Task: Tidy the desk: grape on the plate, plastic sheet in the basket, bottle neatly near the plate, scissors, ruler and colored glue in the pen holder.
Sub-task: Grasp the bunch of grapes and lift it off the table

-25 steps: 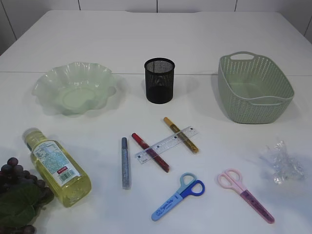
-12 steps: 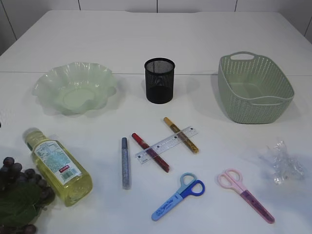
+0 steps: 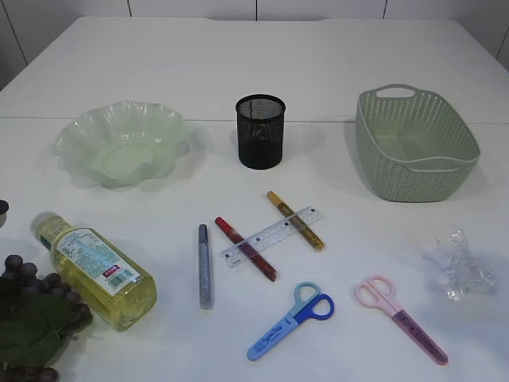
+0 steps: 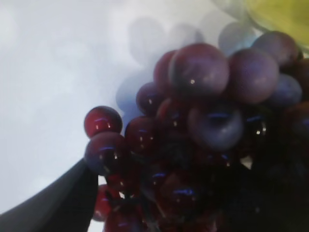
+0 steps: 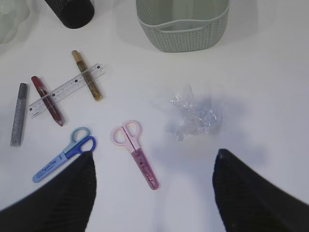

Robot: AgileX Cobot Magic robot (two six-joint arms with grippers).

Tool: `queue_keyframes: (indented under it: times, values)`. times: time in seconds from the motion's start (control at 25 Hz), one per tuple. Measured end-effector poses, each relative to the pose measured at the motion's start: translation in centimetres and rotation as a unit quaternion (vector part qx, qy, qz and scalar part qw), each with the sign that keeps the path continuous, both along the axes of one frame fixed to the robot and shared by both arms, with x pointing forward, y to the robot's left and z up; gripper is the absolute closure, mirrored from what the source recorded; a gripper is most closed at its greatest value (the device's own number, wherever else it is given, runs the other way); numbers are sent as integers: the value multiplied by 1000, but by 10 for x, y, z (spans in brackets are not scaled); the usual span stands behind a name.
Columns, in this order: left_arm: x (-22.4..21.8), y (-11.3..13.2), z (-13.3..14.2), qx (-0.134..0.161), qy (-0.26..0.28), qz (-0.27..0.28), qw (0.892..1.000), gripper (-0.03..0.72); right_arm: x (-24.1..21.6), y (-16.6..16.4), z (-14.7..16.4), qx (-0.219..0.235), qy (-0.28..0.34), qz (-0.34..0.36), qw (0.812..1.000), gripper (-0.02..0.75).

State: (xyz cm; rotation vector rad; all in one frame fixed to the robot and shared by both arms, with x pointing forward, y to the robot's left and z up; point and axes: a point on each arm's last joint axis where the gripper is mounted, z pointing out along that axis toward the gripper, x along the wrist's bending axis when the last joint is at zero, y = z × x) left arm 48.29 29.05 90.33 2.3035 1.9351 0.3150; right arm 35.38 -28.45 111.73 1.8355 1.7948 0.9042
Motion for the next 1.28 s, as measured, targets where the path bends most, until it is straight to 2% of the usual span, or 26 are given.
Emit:
queue_keyframes:
  times: [0.28, 0.8, 1.08, 1.28]
  values:
    - [1, 0, 0, 1, -5, -3, 1000, 209, 0, 0, 0, 0, 0, 0, 1000, 155]
    - [2, 0, 0, 0, -10, -4, 1000, 478, 0, 0, 0, 0, -3, 0, 1000, 155]
    - [4, 0, 2, 0, -15, -5, 1000, 592, 0, 0, 0, 0, -3, 0, 1000, 155]
    - [4, 0, 2, 0, -17, -6, 1000, 642, 0, 0, 0, 0, -3, 0, 1000, 155]
